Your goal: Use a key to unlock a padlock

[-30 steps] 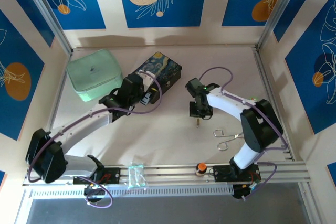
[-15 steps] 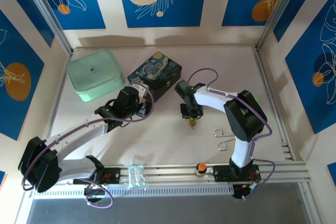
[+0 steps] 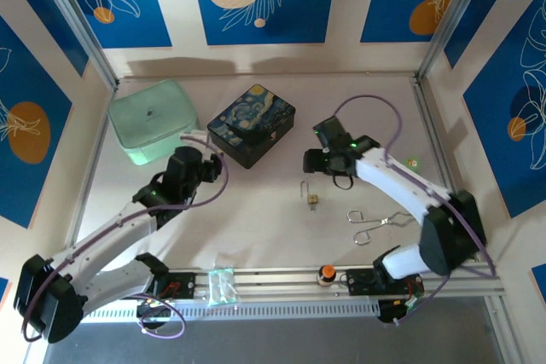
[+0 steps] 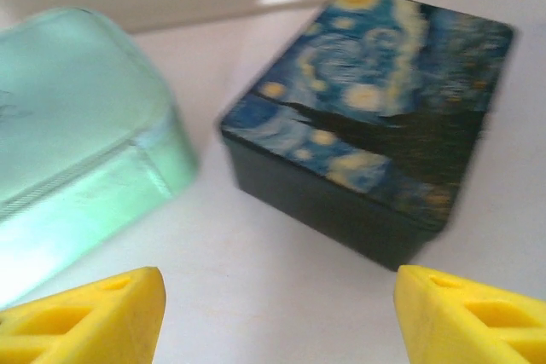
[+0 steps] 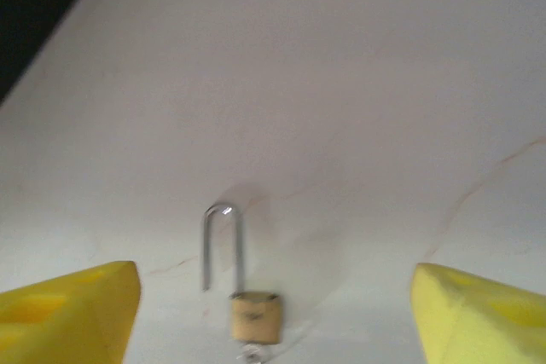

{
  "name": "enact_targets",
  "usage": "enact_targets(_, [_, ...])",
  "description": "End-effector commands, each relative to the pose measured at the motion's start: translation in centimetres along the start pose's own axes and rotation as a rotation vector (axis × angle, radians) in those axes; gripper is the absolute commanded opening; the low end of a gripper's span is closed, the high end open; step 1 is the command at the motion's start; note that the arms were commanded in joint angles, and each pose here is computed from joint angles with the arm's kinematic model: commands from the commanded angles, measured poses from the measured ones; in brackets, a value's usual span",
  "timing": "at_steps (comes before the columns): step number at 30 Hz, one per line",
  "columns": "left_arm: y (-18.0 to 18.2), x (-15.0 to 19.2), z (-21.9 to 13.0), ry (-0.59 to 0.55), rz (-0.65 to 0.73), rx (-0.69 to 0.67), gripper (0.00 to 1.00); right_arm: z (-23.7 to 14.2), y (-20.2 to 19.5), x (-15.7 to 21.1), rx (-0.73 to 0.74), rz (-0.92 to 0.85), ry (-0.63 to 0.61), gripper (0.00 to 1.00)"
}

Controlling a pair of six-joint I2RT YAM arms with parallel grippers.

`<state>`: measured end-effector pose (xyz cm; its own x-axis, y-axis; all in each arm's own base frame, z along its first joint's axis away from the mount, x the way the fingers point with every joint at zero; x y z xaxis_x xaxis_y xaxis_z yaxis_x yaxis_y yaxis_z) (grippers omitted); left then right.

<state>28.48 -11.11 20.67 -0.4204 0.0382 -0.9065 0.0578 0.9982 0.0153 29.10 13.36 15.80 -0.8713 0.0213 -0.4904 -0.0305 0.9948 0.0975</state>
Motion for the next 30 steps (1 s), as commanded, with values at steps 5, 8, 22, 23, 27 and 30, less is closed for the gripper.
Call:
enact_targets(5, [6.7,1.7,1.5,-0.152,0.058,-0.29,0.76,0.0,-9.7,-3.0,0.18,0.008,-0.317,0.88])
enact_targets(8, [8.2,2.7,3.1,-0.097,0.044,-0.287,0.77,0.9,-11.3,-2.9,0.204,-0.051,-0.465,0.88])
enact_targets(22, [12.2,5.7,9.2,-0.17,-0.09,-0.24,0.77,2.2,-17.8,-1.4,0.129,0.26,-0.842,0.84])
enact_targets(23, [11.9,5.8,9.4,-0.197,-0.085,-0.201,0.77,2.7,-17.7,-1.6,0.136,0.249,-0.844,0.84])
enact_targets(27, [11.5,6.6,10.1,-0.177,-0.075,-0.174,0.78,4.3,-15.2,-3.6,0.111,0.097,-0.769,0.84])
enact_targets(30, [11.4,6.4,11.1,-0.131,-0.058,-0.17,0.81,6.3,-13.4,-4.7,0.042,-0.009,-0.684,0.84])
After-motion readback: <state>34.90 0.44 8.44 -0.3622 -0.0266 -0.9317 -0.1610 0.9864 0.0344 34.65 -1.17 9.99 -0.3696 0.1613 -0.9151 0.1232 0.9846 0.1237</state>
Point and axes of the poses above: each hand's point on the last joint's axis, 136 mm out from that joint toward the fingers, its own z axis out along the fingers, its own y axis along the line the jaws close on, x = y × z, the point moved 3 cm from there along -z, back along the fingers, and after that the axes turned 4 degrees about -z, right-handed, at the moved point
